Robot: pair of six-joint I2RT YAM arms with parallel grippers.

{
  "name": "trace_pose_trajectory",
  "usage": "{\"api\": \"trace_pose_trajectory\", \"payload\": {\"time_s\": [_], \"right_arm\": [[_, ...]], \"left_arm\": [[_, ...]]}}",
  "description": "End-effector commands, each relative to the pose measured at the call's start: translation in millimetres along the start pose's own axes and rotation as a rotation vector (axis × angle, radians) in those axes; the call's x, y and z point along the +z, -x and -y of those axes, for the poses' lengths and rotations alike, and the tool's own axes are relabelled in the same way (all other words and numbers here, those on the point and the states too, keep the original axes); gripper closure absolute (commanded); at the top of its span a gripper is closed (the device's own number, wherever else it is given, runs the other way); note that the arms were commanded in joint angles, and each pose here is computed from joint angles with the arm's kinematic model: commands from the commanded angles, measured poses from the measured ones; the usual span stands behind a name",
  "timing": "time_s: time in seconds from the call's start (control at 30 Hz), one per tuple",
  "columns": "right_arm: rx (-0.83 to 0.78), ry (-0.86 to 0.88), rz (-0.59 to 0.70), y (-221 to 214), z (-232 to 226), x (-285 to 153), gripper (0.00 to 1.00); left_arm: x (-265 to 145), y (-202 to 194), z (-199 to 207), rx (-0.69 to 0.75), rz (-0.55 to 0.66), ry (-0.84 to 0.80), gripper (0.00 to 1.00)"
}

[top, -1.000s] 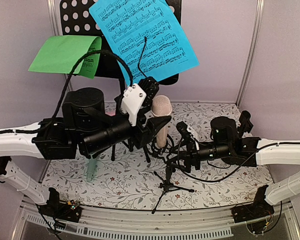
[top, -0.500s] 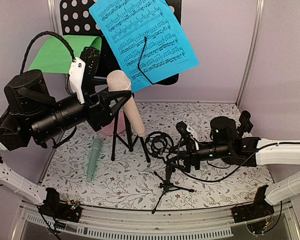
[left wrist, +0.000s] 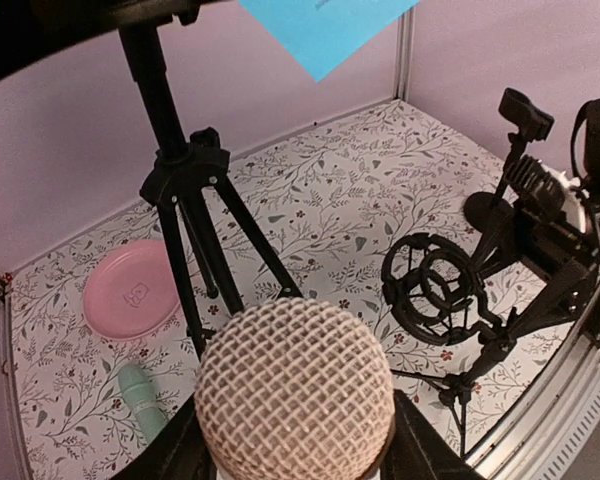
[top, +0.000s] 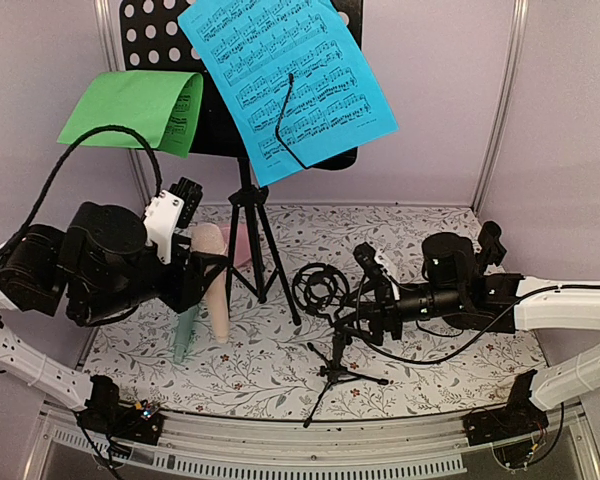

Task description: Pack up the instrument practice props

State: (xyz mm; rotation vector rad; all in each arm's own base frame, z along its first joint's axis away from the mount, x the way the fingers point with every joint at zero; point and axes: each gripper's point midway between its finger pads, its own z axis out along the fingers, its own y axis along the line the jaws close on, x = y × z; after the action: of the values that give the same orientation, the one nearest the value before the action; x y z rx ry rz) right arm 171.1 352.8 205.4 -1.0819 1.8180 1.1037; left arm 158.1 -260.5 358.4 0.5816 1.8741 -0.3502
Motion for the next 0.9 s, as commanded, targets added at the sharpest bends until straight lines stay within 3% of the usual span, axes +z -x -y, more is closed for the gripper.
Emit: {"api": "trace_pose_trajectory", "payload": {"time_s": [0.0, 0.17, 0.87], "right_arm": [[0.009, -0.055, -0.019, -4.8, 6.7, -8.4, 0.25], [-0.004, -0.031, 0.026, 5.3, -2.5, -18.4, 0.23], [0.0, -0.055, 0.026, 4.5, 0.8, -19.9, 0.23]], "left_arm": [[5.0, -48.6, -23.4, -0.034, -0.13, 0.119, 0.51], [23.1, -79.7, -44.5, -0.04, -0.221, 0.2, 0.51], [142.9, -162.5, -128.4, -0.14, -0.499, 0.213, 0.49]]}}
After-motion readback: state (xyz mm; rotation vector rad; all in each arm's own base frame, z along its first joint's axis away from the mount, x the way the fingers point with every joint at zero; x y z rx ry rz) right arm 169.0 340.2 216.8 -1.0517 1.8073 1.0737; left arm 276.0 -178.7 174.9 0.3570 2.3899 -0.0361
